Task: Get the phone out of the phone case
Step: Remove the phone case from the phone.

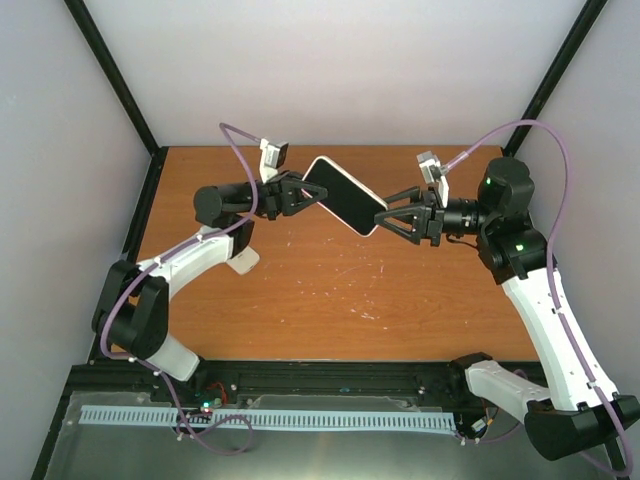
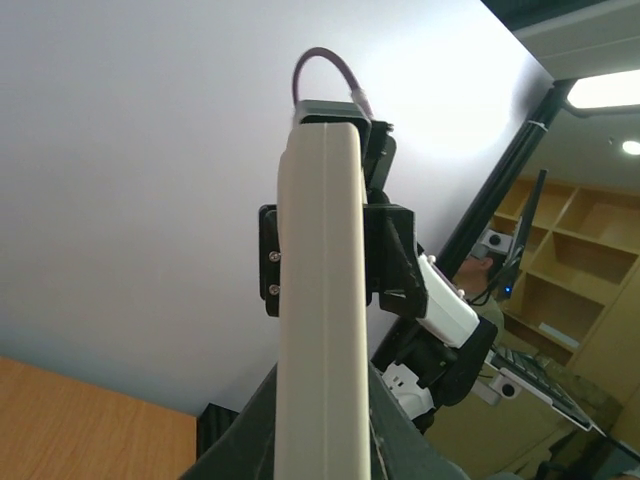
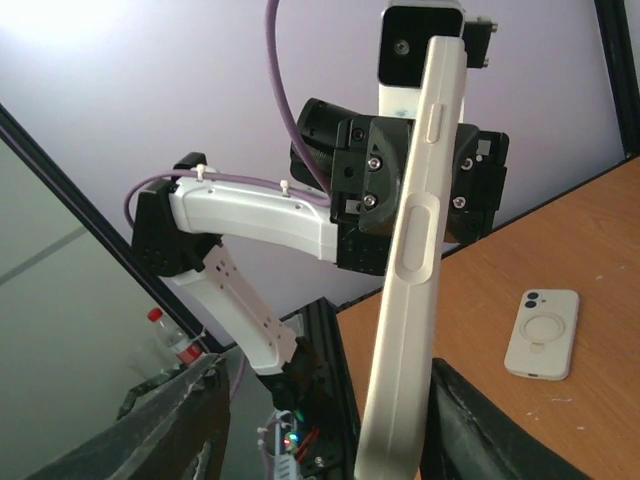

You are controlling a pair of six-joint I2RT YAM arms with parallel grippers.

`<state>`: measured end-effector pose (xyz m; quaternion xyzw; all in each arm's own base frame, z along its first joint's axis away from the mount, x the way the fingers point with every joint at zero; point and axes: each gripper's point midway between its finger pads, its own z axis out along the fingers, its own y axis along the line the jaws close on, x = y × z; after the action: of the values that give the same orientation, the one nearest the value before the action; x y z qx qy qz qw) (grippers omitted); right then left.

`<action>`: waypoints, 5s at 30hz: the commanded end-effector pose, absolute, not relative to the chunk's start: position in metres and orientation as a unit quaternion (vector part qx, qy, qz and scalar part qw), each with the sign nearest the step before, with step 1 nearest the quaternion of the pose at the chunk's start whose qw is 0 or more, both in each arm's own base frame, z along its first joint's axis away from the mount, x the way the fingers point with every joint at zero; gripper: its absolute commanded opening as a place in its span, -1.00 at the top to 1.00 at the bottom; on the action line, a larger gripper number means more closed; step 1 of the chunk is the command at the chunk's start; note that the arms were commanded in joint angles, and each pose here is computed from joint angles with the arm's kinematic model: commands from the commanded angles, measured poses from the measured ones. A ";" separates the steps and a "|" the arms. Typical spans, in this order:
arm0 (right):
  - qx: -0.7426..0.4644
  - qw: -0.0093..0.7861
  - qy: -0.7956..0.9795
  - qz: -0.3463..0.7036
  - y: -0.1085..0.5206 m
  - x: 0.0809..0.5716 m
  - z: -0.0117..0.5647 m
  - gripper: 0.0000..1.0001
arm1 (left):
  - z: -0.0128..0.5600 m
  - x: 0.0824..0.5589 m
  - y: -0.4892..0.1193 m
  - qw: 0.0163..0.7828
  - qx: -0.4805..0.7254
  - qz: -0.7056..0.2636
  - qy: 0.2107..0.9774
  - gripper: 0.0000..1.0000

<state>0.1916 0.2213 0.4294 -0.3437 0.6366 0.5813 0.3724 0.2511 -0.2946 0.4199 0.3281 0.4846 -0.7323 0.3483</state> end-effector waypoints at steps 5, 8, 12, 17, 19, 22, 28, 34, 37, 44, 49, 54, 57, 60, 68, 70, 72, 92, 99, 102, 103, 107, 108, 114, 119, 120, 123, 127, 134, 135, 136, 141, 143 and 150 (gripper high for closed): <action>-0.389 0.395 0.615 0.561 0.219 0.176 0.413 -0.03 | 0.458 0.278 -0.263 0.432 0.219 -0.741 0.465 0.99; -0.387 0.392 0.618 0.561 0.221 0.183 0.409 0.09 | 0.463 0.277 -0.261 0.432 0.213 -0.745 0.461 0.99; -0.393 0.382 0.615 0.566 0.227 0.186 0.405 0.17 | 0.466 0.277 -0.260 0.431 0.206 -0.751 0.456 0.99; -0.396 0.384 0.613 0.566 0.230 0.187 0.407 0.22 | 0.467 0.277 -0.261 0.426 0.204 -0.756 0.452 0.99; -0.390 0.392 0.619 0.558 0.231 0.193 0.409 0.27 | 0.468 0.276 -0.262 0.423 0.204 -0.759 0.451 0.99; -0.377 0.396 0.635 0.546 0.232 0.207 0.407 0.32 | 0.467 0.275 -0.264 0.416 0.206 -0.764 0.448 0.99; -0.364 0.405 0.644 0.537 0.234 0.221 0.412 0.32 | 0.466 0.272 -0.267 0.407 0.208 -0.769 0.447 0.99; -0.351 0.408 0.655 0.530 0.235 0.232 0.412 0.34 | 0.466 0.269 -0.268 0.402 0.210 -0.772 0.446 0.99; -0.347 0.408 0.657 0.530 0.235 0.235 0.411 0.35 | 0.464 0.268 -0.269 0.399 0.211 -0.773 0.447 0.99; -0.314 0.412 0.694 0.500 0.232 0.255 0.395 0.42 | 0.466 0.266 -0.270 0.388 0.215 -0.780 0.442 0.99; -0.260 0.399 0.737 0.480 0.221 0.287 0.375 0.45 | 0.470 0.252 -0.279 0.357 0.231 -0.801 0.421 0.99; -0.196 0.386 0.779 0.454 0.203 0.325 0.357 0.58 | 0.479 0.229 -0.292 0.328 0.252 -0.818 0.400 0.99; -0.166 0.379 0.795 0.444 0.190 0.339 0.344 0.63 | 0.486 0.223 -0.287 0.327 0.249 -0.827 0.383 0.99; -0.161 0.379 0.803 0.431 0.185 0.341 0.333 0.63 | 0.495 0.215 -0.283 0.333 0.257 -0.826 0.376 0.99; -0.237 0.411 0.769 0.429 0.190 0.320 0.339 0.44 | 0.503 0.210 -0.275 0.317 0.254 -0.846 0.344 0.99; -0.260 0.441 0.758 0.405 0.187 0.320 0.337 0.51 | 0.503 0.211 -0.275 0.302 0.252 -0.855 0.338 0.99; -0.270 0.457 0.755 0.384 0.183 0.321 0.332 0.58 | 0.502 0.209 -0.275 0.285 0.259 -0.862 0.330 0.99; -0.226 0.459 0.743 0.431 0.170 0.347 0.362 0.63 | 0.513 0.186 -0.270 0.296 0.285 -0.842 0.349 0.99; -0.359 0.441 0.653 0.500 0.188 0.263 0.374 -0.06 | 0.514 0.198 -0.277 0.335 0.289 -0.811 0.383 0.99; -0.417 0.439 0.613 0.507 0.190 0.216 0.375 -0.25 | 0.517 0.207 -0.274 0.370 0.283 -0.790 0.397 0.99; -0.428 0.443 0.603 0.507 0.191 0.204 0.377 -0.26 | 0.517 0.209 -0.275 0.380 0.284 -0.784 0.400 0.99; -0.448 0.465 0.574 0.504 0.193 0.180 0.396 -0.27 | 0.516 0.214 -0.277 0.380 0.283 -0.784 0.402 0.99; -0.450 0.466 0.571 0.505 0.194 0.179 0.400 -0.26 | 0.515 0.215 -0.277 0.378 0.281 -0.784 0.403 0.99; -0.444 0.475 0.570 0.503 0.206 0.194 0.418 -0.24 | 0.512 0.216 -0.278 0.375 0.278 -0.786 0.406 0.99; -0.451 0.472 0.558 0.513 0.220 0.196 0.433 -0.20 | 0.510 0.215 -0.278 0.373 0.277 -0.787 0.406 0.99; -0.454 0.469 0.554 0.517 0.223 0.194 0.435 -0.20 | 0.509 0.215 -0.278 0.373 0.276 -0.787 0.407 0.99; -0.465 0.464 0.542 0.523 0.227 0.189 0.443 -0.20 | 0.507 0.216 -0.278 0.373 0.272 -0.787 0.410 0.99; -0.477 0.456 0.530 0.532 0.230 0.181 0.448 -0.22 | 0.505 0.217 -0.278 0.372 0.272 -0.787 0.411 0.99; -0.466 0.458 0.538 0.533 0.230 0.184 0.451 -0.20 | 0.503 0.219 -0.279 0.364 0.271 -0.792 0.408 0.99; -0.465 0.457 0.538 0.534 0.230 0.185 0.450 -0.19 | 0.503 0.219 -0.279 0.364 0.271 -0.793 0.408 0.99; -0.467 0.455 0.536 0.536 0.230 0.184 0.450 -0.19 | 0.503 0.219 -0.279 0.364 0.268 -0.793 0.408 0.99; -0.494 0.444 0.512 0.545 0.229 0.167 0.450 -0.22 | 0.504 0.219 -0.278 0.366 0.267 -0.793 0.408 0.99; -0.499 0.442 0.507 0.546 0.228 0.163 0.452 -0.22 | 0.503 0.219 -0.279 0.366 0.266 -0.792 0.409 0.99; -0.481 0.444 0.522 0.547 0.230 0.172 0.454 -0.21 | 0.502 0.220 -0.279 0.365 0.266 -0.793 0.410 0.99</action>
<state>0.1779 0.2292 0.4417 -0.4771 0.5327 0.5449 0.4379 0.2255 -0.2872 0.4870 0.2644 0.4400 -0.7884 0.3389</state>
